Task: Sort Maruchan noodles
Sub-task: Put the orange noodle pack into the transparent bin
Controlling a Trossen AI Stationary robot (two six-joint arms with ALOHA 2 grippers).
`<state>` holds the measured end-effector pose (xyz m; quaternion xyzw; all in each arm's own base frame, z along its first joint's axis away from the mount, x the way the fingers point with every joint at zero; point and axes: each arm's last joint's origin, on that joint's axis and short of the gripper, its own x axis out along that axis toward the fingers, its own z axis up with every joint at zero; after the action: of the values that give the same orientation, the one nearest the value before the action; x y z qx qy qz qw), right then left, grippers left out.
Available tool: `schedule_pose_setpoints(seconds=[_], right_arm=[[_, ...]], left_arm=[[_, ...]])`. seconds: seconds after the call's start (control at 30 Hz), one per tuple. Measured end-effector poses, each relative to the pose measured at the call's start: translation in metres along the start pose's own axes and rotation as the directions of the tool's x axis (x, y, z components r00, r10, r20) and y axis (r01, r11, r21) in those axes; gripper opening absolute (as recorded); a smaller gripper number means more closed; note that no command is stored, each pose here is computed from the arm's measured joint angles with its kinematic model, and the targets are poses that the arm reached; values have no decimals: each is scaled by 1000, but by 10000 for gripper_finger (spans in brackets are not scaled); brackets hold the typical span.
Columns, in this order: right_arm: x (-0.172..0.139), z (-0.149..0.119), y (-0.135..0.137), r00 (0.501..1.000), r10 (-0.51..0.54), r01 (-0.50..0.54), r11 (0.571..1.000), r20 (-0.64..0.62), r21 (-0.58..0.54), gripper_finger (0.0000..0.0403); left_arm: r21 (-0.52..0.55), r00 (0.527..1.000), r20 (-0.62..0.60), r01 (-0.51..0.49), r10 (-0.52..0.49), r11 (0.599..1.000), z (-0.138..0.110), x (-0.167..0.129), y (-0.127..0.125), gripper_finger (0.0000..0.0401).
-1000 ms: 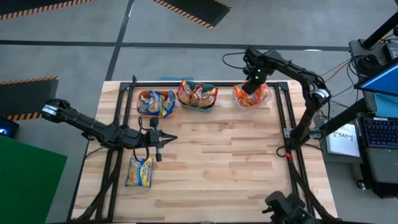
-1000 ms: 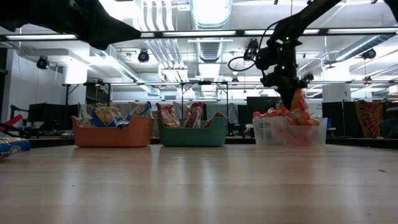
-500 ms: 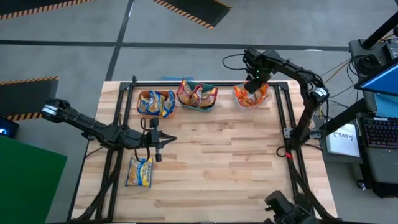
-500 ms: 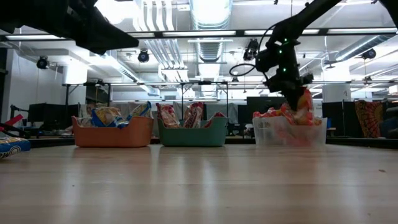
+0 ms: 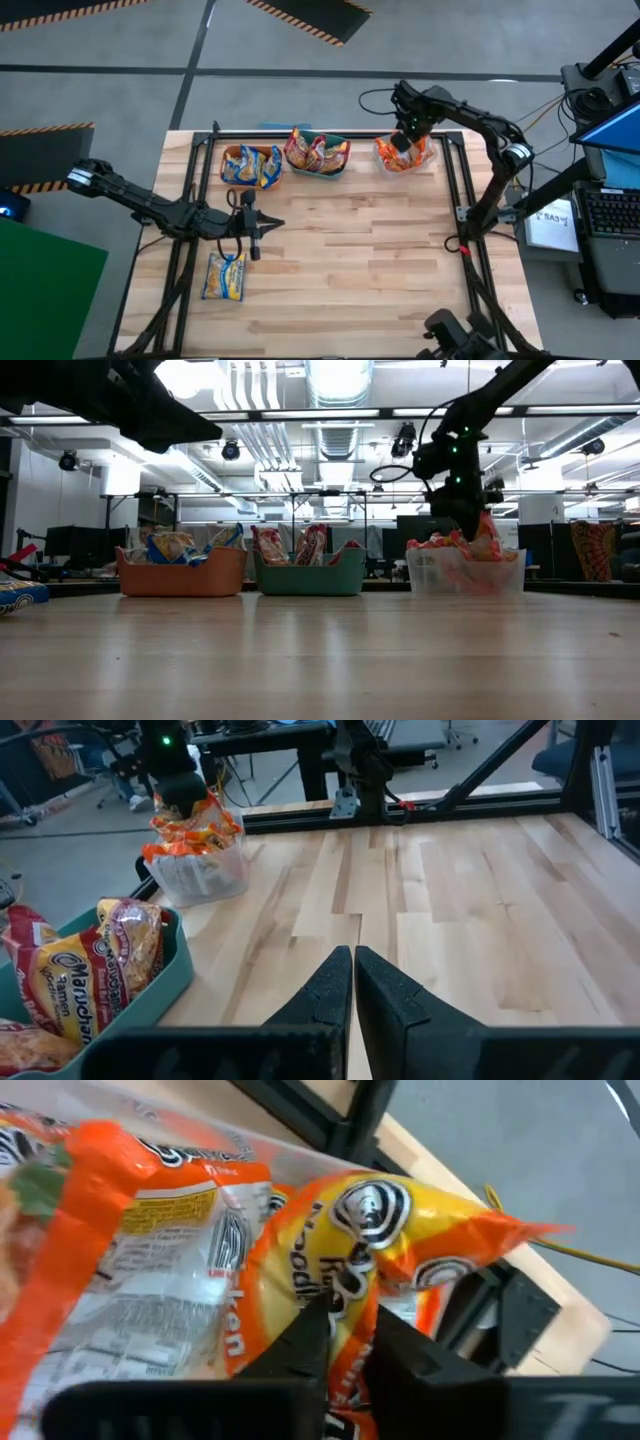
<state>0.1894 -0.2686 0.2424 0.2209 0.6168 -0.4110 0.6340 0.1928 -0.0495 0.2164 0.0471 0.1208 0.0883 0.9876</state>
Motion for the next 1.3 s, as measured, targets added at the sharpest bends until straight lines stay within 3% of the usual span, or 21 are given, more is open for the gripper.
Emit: schedule_pose_setpoints(seconds=[0.1, 0.23, 0.63, 0.87, 1.07, 1.3], right_arm=[[10, -3, 2, 1000, -3, 3, 1000, -1, -4, 15], [13, -4, 3, 1000, -8, 8, 1000, -2, 2, 15], [-23, -6, -5, 994, -7, 2, 999, 108, 46, 81], [-55, -20, -12, 978, -15, -13, 991, 209, 136, 104], [-62, -33, -13, 973, -17, -21, 987, 230, 161, 70], [-19, -44, -3, 985, -13, -13, 988, 172, 151, 14]], left_arm=[[-12, 1000, 0, 0, 0, 1000, 0, 0, 0, 0], [-28, 1000, 1, 0, 0, 1000, 0, 0, 0, 0], [-83, 1000, 1, -11, 11, 997, 0, 0, 0, 0], [-110, 1000, 2, -16, 17, 994, 0, 0, 0, 0], [-130, 1000, 2, -17, 18, 991, 0, 0, 1, 0], [-130, 1000, 2, -17, 18, 991, 0, 0, 1, 0]])
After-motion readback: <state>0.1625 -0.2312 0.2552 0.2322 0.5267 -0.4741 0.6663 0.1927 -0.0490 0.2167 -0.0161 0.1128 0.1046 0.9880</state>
